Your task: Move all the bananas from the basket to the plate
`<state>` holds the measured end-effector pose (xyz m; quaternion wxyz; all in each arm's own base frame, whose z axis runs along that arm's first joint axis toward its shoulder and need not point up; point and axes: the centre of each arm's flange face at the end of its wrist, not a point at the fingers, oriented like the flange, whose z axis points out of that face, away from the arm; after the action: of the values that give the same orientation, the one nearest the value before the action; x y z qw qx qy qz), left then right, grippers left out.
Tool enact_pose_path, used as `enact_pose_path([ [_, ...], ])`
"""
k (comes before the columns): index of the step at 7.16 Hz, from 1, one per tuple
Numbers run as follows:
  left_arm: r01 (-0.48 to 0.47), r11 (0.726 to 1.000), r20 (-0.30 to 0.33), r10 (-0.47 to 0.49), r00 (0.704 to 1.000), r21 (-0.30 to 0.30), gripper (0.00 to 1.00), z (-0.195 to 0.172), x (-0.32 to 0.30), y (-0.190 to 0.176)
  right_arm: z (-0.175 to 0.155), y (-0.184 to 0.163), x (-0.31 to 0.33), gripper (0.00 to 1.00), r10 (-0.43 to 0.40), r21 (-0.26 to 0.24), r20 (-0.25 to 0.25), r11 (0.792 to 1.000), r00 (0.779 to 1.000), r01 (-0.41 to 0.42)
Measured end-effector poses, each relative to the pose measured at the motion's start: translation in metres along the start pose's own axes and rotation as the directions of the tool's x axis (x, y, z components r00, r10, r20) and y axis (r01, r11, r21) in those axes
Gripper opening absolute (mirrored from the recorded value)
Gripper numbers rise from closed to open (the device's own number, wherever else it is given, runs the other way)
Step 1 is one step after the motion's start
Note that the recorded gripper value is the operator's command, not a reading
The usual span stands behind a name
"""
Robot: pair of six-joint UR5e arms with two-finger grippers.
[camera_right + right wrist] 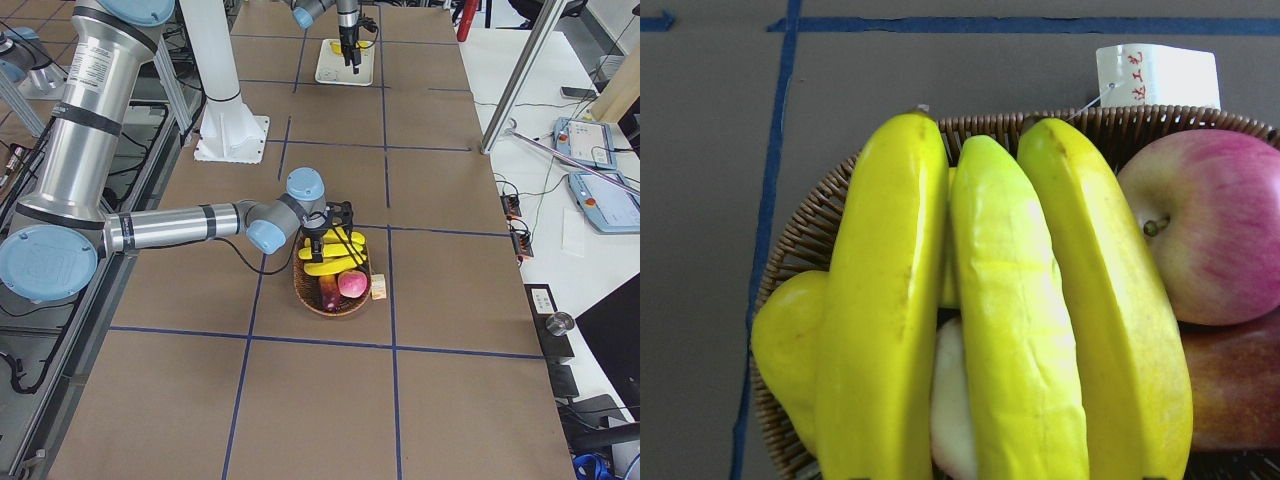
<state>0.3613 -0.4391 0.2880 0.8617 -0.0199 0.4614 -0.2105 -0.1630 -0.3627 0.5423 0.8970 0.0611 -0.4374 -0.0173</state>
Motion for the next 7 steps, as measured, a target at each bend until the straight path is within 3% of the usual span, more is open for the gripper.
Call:
enact_pose_path([
  [1,0.0,1.0,0.0,0.0,1.0,0.0,1.0,0.0004,0.0007,-0.0002,0.0029,0.0004,0.0032,0.75,0.004,-0.006,-0.004,1.0,1.0,-0.004],
  [3,0.0,1.0,0.0,0.0,1.0,0.0,1.0,0.0008,0.0006,-0.0003,0.0091,-0.0002,0.0083,0.59,0.01,-0.015,-0.01,1.0,1.0,-0.01],
  [5,-0.001,1.0,0.001,0.001,1.0,0.0,1.0,0.0011,0.0004,-0.0002,0.0103,-0.0009,0.0083,0.12,0.011,-0.016,-0.01,1.0,1.0,-0.011],
  [6,-0.001,1.0,0.001,0.001,1.0,0.0,1.0,0.0011,0.0005,-0.0001,0.0094,-0.0014,0.0074,0.01,0.011,-0.016,-0.007,1.0,1.0,-0.011],
  [7,0.0,1.0,0.0,0.0,1.0,0.0,1.0,0.0009,0.0007,0.0,0.0044,-0.0034,0.0076,0.0,0.015,-0.011,0.004,1.0,1.0,-0.015],
])
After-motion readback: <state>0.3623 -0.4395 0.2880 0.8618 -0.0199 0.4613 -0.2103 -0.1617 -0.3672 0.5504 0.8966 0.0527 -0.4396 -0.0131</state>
